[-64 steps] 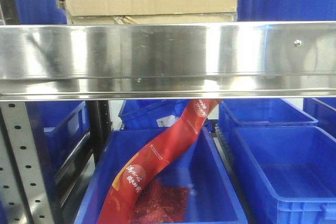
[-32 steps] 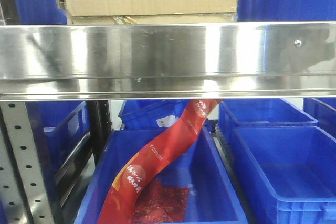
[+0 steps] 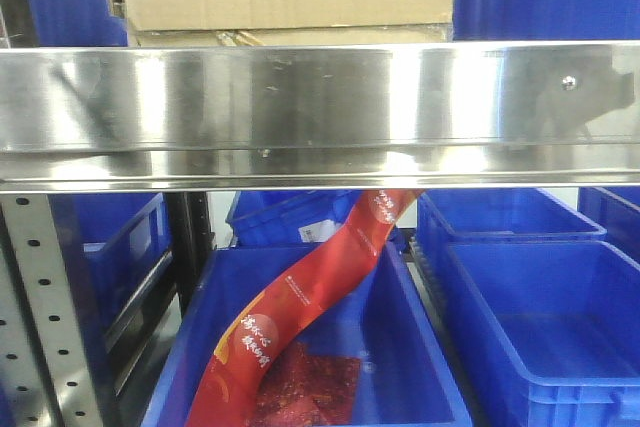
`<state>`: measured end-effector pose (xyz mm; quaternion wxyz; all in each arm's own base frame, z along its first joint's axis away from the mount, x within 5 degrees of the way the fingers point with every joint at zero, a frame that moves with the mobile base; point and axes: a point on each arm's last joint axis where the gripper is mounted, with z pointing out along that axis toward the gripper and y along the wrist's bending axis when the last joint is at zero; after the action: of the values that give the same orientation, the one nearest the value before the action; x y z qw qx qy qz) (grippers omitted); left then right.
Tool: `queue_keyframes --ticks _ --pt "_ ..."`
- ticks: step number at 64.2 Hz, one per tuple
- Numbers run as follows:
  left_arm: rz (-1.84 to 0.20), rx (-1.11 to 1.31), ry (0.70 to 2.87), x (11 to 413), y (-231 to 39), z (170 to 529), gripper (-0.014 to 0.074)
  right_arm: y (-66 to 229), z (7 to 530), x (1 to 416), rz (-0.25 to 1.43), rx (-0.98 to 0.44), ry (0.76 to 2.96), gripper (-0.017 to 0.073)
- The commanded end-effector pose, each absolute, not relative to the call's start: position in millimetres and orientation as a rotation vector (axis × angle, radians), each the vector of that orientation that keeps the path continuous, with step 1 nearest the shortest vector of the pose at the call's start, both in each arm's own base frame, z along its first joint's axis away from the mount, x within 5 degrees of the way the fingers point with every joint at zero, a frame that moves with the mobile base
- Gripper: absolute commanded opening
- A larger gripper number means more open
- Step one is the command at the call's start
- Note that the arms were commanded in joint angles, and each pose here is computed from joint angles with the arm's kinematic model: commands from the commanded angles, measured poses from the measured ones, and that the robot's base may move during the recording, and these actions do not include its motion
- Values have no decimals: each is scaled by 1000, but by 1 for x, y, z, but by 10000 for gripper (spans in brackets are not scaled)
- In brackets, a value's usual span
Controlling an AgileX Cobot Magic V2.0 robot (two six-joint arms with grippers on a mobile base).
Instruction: Stack two boxes on right shelf middle
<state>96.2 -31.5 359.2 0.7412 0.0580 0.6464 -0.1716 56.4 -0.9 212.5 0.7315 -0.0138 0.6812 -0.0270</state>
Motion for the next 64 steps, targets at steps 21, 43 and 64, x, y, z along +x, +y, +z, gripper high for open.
queue_keyframes --ticks 21,43,64 --pt "-389 123 1402 95 -32 361 -111 -1 213 56 -69 -39 1483 -163" --pt "-339 156 1417 96 -31 356 -111 -1 213 56 -69 -39 1483 -163" --pt "-44 89 1495 74 -6 268 -111 -1 213 56 -69 -39 1483 -163"
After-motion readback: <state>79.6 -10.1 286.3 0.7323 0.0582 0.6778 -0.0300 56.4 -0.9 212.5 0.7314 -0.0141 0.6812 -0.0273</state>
